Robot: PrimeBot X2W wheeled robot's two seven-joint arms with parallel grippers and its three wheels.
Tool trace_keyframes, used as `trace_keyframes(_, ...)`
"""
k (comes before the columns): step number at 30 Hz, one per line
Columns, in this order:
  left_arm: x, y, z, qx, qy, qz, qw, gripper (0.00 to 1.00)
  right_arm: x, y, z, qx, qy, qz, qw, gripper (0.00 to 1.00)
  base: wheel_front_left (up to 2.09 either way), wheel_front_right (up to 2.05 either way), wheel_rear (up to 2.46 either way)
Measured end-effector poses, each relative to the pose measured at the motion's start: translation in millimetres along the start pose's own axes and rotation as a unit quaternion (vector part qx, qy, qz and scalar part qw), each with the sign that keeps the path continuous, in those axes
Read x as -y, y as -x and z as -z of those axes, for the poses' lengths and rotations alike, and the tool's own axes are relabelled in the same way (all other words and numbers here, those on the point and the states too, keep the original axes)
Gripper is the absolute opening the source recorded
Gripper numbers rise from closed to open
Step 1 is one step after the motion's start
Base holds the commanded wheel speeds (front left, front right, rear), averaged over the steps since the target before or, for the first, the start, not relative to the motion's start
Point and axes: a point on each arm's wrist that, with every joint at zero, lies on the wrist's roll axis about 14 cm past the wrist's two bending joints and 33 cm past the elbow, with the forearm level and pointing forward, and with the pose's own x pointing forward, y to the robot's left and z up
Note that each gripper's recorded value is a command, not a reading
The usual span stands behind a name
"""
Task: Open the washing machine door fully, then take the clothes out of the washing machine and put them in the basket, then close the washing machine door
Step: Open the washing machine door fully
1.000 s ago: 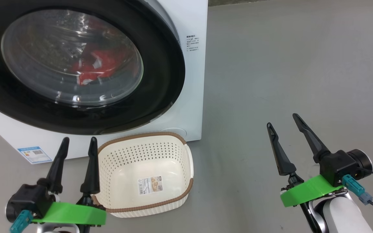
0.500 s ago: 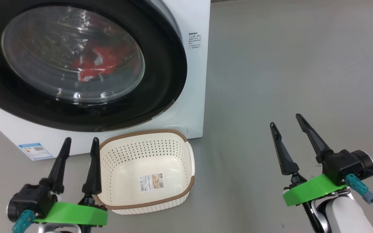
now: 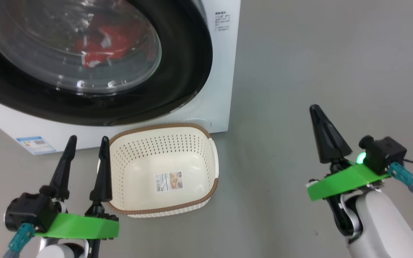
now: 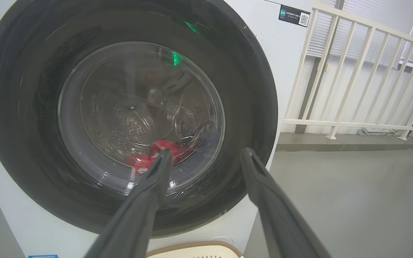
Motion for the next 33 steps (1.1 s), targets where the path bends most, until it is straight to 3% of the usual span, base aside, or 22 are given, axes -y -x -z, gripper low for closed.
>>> trace_keyframes(5,-4.7,-2.0,10.4,-0.012,-0.006,-0.004,1.000,1.00,-8.5,-22.1,22.2,-0.026,-0.091,-0.005,0.995,0.00,0.00,0.00,0.00)
trace_keyframes(11,-4.8,-14.7,11.4,-0.006,-0.013,0.000,1.000,1.00,-16.4,-61.4,22.9,-0.035,-0.204,-0.021,0.978,0.00,0.00,0.00,0.00)
trace_keyframes(20,-15.6,-19.9,28.7,-0.024,-0.023,-0.008,0.999,1.00,-25.8,-114.0,10.1,-0.064,-0.342,-0.071,0.935,0.00,0.00,0.00,0.00)
trace_keyframes(24,-19.6,-25.1,34.8,-0.028,-0.027,-0.010,0.999,1.00,-36.8,-137.1,7.0,-0.087,-0.423,-0.097,0.897,0.04,0.00,0.00,0.00)
trace_keyframes(27,-23.4,-30.6,37.2,-0.027,-0.031,-0.012,0.999,1.00,-43.7,-153.5,7.5,-0.103,-0.456,-0.117,0.876,0.00,0.00,0.00,0.00)
trace_keyframes(33,-28.7,-42.1,46.4,-0.027,-0.036,-0.012,0.999,1.00,-48.3,-185.9,16.4,-0.122,-0.478,-0.141,0.858,0.00,0.00,0.00,0.00)
